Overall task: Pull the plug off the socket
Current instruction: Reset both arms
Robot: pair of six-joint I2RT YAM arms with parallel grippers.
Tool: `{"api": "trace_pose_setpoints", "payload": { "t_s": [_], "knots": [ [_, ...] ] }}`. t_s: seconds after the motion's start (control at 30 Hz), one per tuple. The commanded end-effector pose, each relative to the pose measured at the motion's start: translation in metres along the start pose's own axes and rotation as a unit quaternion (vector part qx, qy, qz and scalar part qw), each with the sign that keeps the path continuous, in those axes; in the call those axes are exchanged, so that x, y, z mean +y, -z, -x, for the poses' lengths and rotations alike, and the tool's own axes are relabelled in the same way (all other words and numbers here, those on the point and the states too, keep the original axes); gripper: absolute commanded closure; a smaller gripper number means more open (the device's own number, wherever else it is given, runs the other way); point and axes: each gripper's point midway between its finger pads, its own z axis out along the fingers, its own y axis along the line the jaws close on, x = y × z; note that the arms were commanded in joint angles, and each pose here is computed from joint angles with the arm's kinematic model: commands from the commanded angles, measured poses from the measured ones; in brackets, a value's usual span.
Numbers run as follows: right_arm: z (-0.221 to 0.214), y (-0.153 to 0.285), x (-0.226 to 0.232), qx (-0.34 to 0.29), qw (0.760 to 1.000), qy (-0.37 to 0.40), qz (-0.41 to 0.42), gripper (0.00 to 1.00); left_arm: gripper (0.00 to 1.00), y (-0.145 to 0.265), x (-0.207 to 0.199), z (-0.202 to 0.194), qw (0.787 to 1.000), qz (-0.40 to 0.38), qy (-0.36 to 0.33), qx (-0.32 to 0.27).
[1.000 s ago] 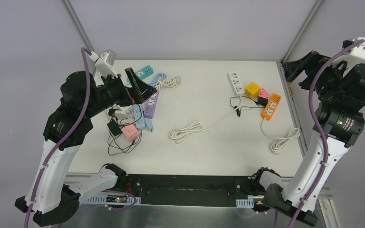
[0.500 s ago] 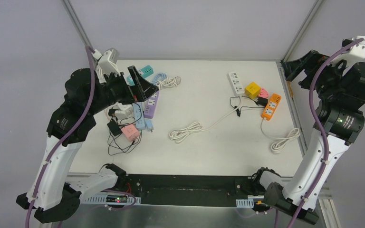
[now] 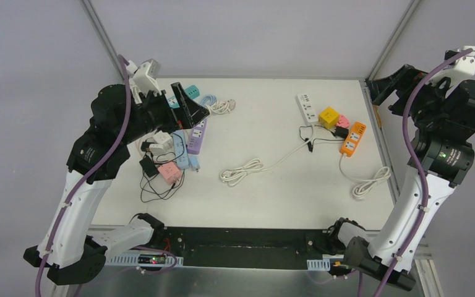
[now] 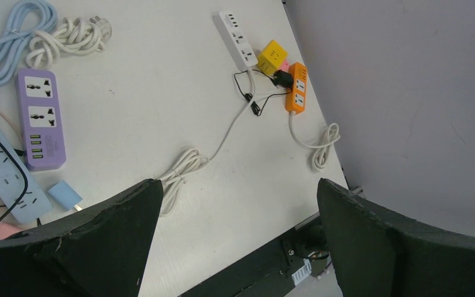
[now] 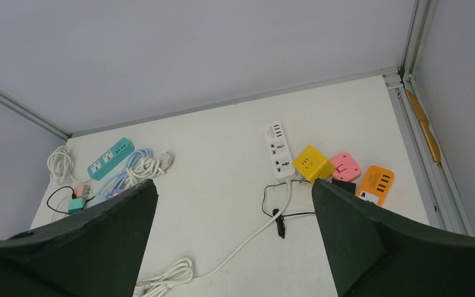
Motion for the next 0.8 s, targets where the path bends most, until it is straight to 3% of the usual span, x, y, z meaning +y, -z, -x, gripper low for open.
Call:
{"api": "trace_pose_setpoints", "payload": {
  "t_s": [0.0,0.77],
  "knots": [
    [0.0096,0.0008,0.0018,-0.017,1.0,0.009,0.004,0.0,0.01,-0.0003,-0.0051,0.0166,0.999,-0.011,-0.016,-0.03],
    [0.0095,-0.0005,0.0002,-0.016,1.0,0.006,0.002,0.0,0.01,-0.0039,-0.0045,0.0151,0.999,-0.013,-0.026,-0.025]
  ]
}}
